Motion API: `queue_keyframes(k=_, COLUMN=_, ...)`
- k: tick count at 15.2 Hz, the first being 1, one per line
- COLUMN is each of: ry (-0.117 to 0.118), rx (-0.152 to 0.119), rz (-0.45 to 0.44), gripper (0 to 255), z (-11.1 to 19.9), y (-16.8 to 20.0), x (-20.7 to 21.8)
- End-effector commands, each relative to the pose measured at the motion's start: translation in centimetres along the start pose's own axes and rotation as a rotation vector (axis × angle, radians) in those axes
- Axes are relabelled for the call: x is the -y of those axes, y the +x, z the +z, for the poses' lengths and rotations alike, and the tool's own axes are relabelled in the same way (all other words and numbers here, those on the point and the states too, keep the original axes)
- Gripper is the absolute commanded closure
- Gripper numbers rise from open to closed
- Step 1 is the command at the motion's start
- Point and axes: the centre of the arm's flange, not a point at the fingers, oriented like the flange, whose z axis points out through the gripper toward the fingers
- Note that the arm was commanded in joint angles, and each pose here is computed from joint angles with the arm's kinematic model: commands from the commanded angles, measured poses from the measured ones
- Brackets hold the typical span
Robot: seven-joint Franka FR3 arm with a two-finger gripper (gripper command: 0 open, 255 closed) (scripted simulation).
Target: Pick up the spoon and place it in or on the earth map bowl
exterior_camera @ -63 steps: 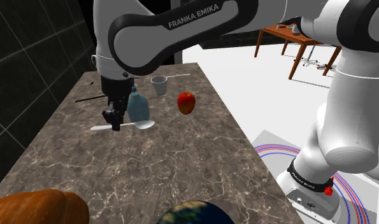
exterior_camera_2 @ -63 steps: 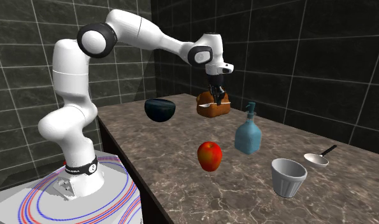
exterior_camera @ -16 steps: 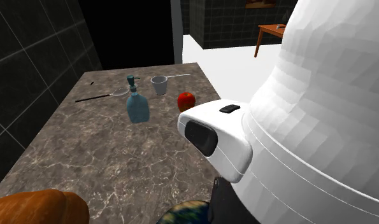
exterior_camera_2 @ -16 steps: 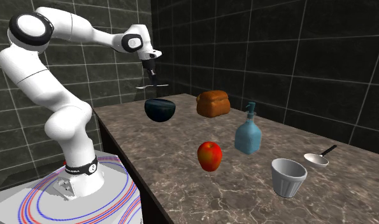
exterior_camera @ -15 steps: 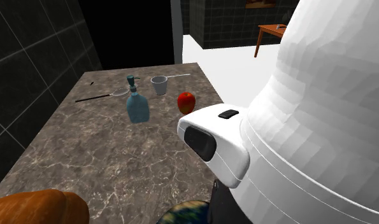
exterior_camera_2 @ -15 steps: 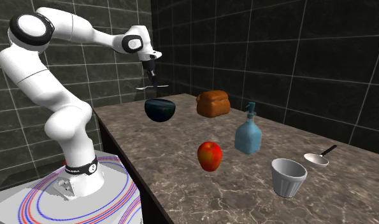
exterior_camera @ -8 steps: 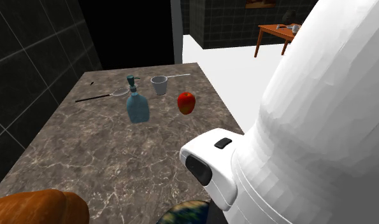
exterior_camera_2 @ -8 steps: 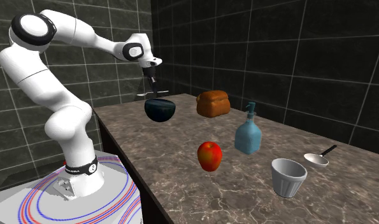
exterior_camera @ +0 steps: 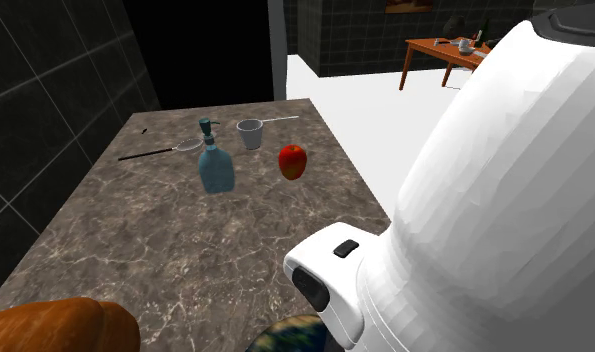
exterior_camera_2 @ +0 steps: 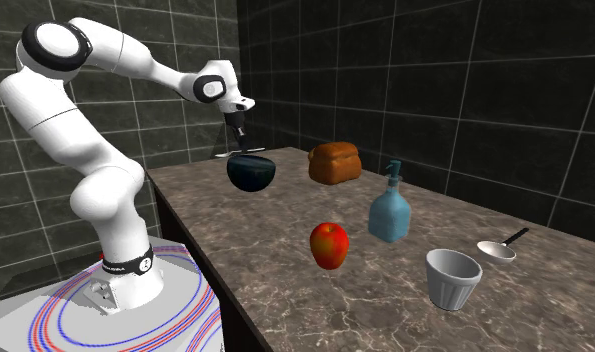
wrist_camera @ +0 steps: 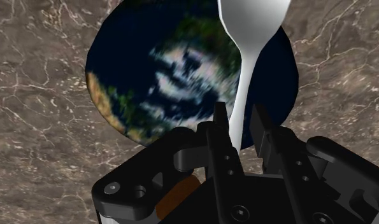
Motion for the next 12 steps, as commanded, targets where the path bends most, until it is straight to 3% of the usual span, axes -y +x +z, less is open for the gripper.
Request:
queue_keyframes(k=1, ry=0.000, rx=0.000, rz=0.000, gripper=255, z=0.0, y=0.0, x=0.0)
queue_keyframes(k=3, ry=0.000, rx=0.000, rz=0.000, gripper=255, z=0.0, y=0.0, x=0.0)
queue_keyframes(k=4, ry=0.000, rx=0.000, rz=0.000, gripper=0, z=0.0, y=0.0, x=0.0)
queue_keyframes(k=9, ry=0.000, rx=0.000, rz=0.000, gripper=0, z=0.0, y=0.0, x=0.0)
queue_keyframes(k=12, ry=0.000, rx=0.000, rz=0.000, gripper=0, z=-3.9, y=0.0, x=0.0)
